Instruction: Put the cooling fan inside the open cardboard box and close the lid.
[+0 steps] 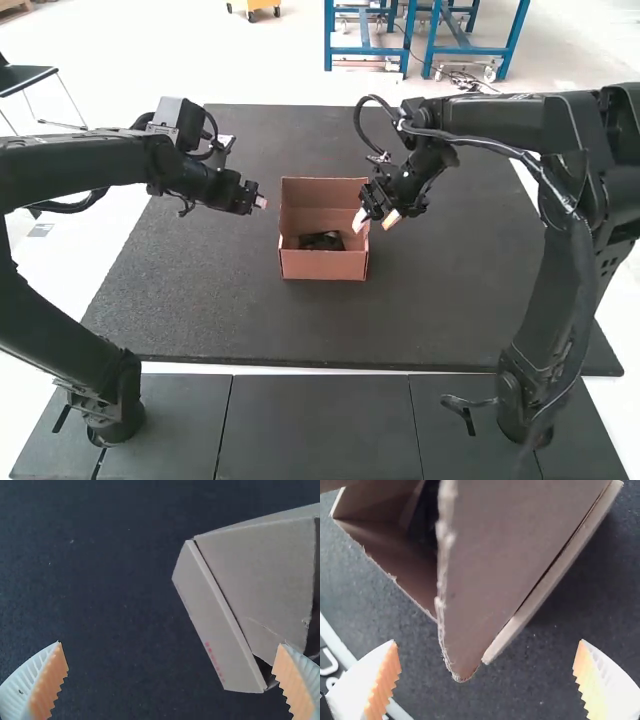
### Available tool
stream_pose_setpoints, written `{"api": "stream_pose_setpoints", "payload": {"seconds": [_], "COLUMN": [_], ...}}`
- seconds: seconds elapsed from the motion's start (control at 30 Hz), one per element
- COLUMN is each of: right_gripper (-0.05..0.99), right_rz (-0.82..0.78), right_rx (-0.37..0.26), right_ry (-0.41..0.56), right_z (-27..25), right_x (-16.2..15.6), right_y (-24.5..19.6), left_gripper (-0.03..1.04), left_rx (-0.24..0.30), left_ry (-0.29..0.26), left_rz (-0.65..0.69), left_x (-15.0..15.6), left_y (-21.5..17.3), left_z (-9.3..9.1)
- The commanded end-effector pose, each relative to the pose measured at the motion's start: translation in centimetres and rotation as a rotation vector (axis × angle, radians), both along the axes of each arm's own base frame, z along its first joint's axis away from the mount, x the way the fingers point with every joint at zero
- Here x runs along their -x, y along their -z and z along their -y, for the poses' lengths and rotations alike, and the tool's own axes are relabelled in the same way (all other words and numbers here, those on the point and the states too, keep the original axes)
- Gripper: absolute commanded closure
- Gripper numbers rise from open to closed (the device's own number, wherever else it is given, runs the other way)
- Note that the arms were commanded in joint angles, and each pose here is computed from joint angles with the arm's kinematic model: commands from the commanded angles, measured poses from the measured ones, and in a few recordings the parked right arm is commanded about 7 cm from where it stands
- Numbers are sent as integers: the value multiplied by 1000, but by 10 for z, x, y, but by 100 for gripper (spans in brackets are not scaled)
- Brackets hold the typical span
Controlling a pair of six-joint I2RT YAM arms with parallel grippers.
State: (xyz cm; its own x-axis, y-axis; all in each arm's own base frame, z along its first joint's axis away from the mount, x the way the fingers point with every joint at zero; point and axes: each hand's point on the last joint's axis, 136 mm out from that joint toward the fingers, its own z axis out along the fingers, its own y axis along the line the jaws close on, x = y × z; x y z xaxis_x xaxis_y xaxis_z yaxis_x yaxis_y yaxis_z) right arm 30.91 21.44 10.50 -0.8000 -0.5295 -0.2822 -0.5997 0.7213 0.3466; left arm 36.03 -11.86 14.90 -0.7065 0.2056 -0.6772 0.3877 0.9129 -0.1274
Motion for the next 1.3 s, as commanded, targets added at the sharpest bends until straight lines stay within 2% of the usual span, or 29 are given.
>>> {"api": "stream_pose_setpoints", "payload": {"seconds": [0.0, 0.17, 0.3, 0.5, 0.67, 0.8, 0.93, 1.27], "right_gripper": [5, 3, 3, 3, 5, 5, 5, 5], "right_rz": [27, 13, 71, 296, 447, 481, 498, 469], "right_rx": [3, 10, -30, -114, -148, -138, -158, -136], "right_ry": [-6, -49, -47, -21, 17, 29, 70, 56], "right_z": [-2, 3, 6, 11, 15, 23, 27, 33], "right_x": [-8, 5, 8, -4, -7, 3, 13, 40], "right_y": [-10, -32, -60, -111, -135, -142, -154, -152], "left_gripper": [4, 4, 4, 4, 4, 4, 4, 4], "left_rx": [-15, -16, -9, 6, 7, 9, 15, 43], "left_ry": [-58, -89, -90, -74, -57, -38, -22, 12], "left_rz": [107, 180, 212, 228, 225, 230, 234, 244], "left_x": [-19, -34, -43, -51, -54, -54, -56, -63], "left_y": [-33, -50, -62, -74, -73, -73, -72, -69], "left_z": [-17, -20, -14, -2, 6, 14, 20, 41]}}
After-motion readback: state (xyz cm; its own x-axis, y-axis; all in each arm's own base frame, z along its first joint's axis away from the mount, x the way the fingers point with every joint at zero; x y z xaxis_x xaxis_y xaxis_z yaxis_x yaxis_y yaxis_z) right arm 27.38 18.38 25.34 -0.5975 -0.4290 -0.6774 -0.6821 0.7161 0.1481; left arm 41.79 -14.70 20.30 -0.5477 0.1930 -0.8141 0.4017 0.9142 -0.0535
